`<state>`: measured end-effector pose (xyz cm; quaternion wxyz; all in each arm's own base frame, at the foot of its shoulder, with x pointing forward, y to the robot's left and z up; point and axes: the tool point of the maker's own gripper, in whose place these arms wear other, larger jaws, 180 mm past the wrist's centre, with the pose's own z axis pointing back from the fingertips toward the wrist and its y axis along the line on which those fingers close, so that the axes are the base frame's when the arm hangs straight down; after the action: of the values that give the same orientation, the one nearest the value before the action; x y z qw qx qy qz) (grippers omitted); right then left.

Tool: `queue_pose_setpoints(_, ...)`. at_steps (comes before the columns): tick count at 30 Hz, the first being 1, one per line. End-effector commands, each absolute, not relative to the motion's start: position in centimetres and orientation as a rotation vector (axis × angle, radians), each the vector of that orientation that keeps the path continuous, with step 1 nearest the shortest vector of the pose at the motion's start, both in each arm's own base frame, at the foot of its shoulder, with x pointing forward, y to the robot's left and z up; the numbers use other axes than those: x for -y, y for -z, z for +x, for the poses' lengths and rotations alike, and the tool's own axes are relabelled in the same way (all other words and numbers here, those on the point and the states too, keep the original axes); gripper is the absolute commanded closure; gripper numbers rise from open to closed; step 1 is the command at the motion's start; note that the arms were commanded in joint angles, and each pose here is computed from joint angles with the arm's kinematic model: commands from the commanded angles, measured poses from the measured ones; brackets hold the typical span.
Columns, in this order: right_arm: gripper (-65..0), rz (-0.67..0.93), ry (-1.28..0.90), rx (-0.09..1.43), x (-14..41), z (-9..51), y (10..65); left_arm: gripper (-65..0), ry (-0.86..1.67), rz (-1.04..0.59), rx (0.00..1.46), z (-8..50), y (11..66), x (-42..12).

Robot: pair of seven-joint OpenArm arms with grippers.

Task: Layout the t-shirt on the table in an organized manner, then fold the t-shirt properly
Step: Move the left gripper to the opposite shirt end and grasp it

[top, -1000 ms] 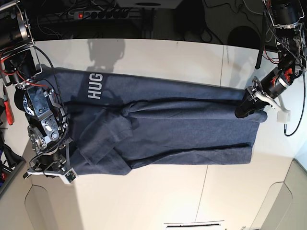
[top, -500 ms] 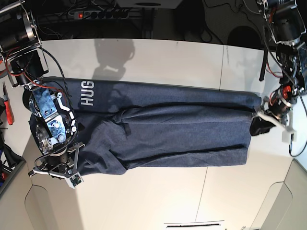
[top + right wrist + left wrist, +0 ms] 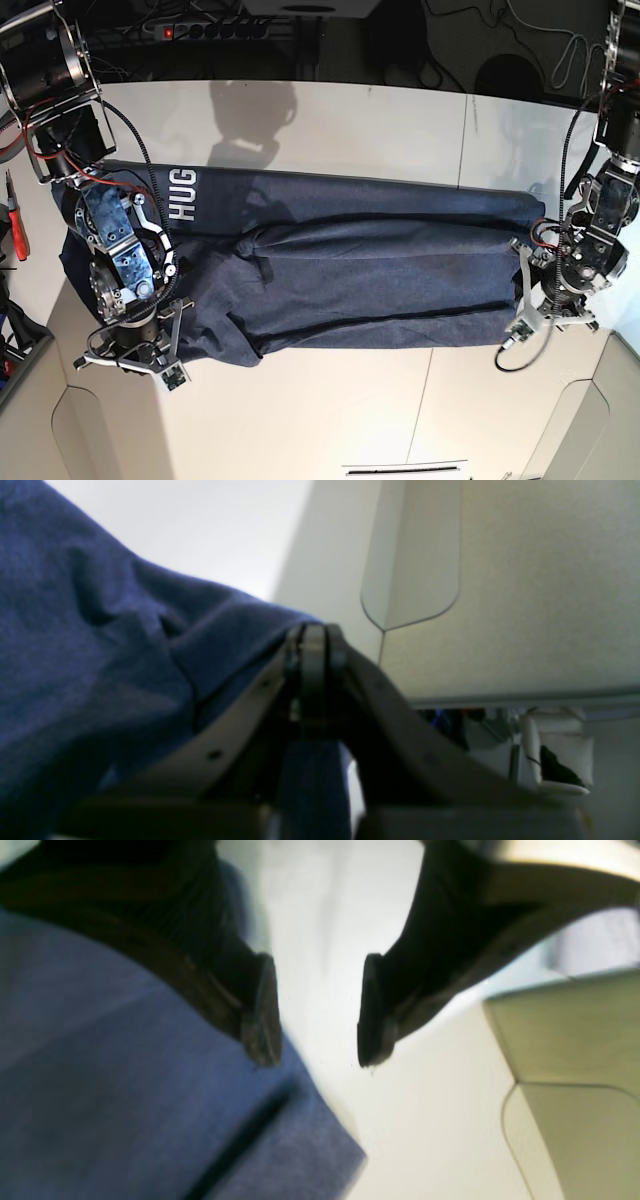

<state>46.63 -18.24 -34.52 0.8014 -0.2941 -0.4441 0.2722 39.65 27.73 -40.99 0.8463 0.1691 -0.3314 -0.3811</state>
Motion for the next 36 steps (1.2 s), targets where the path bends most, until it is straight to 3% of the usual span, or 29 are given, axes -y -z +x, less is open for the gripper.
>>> queue_pose_setpoints(1, 0.0, -0.660, -0.566, 1.012, 18.6, 47.9, 32.2, -28.5, 0.830, 0.414, 0.710, 40.9, 39.9, -28.8)
queue_pose_setpoints(10, 0.0, -0.659, -0.566, 1.012, 18.6, 47.9, 32.2, -28.5, 1.018, 0.584, 0.650, 42.2, 41.7, -29.2)
queue_pose_setpoints(36, 0.0, -0.659, -0.566, 1.011, 18.6, 47.9, 32.2, -28.5, 1.045, 0.530, 0.687, 45.2, 41.6, -26.3)
